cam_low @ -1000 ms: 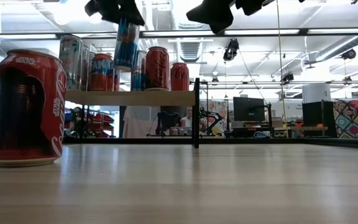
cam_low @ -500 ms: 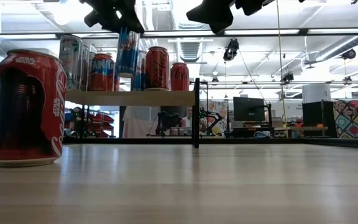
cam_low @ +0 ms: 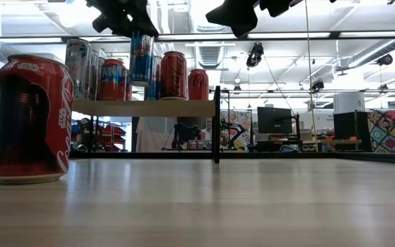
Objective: Place canned beverage on shelf
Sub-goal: Put the blue soda can on the shelf aligned with the other blue soda cans
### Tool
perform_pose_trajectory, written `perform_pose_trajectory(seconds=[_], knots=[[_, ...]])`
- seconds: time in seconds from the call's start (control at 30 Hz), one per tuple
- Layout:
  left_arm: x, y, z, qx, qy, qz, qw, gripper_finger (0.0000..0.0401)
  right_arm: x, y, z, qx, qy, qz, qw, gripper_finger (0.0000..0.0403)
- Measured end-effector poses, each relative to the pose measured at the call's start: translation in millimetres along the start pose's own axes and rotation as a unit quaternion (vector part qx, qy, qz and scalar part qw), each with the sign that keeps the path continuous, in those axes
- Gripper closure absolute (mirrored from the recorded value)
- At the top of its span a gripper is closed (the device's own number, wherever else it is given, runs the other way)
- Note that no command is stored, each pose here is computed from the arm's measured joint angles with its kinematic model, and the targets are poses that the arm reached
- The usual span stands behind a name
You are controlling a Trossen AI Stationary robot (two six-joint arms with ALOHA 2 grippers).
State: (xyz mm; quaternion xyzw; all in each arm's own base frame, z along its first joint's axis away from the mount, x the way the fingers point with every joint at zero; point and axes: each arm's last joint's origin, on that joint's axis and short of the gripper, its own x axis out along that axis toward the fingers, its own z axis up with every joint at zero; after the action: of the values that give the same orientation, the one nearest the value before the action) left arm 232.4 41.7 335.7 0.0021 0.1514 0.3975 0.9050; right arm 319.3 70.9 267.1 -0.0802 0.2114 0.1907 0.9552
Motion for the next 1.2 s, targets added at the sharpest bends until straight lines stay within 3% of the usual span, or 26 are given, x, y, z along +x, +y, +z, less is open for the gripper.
perform_pose_trajectory(seconds=[0.57, 1.2], knots=[[-4.9, 14.1, -12.5, -0.033, -0.047, -0.006, 0.998, 0.0172, 0.0, -0.1, 1.0, -0.007, -0.005, -0.001, 1.0, 0.0129], [18.0, 14.9, -22.8, -0.017, -0.017, 0.02, 1.0, 0.0172, 0.0, -0.3, 2.3, -0.008, -0.012, -0.002, 1.0, 0.0129]])
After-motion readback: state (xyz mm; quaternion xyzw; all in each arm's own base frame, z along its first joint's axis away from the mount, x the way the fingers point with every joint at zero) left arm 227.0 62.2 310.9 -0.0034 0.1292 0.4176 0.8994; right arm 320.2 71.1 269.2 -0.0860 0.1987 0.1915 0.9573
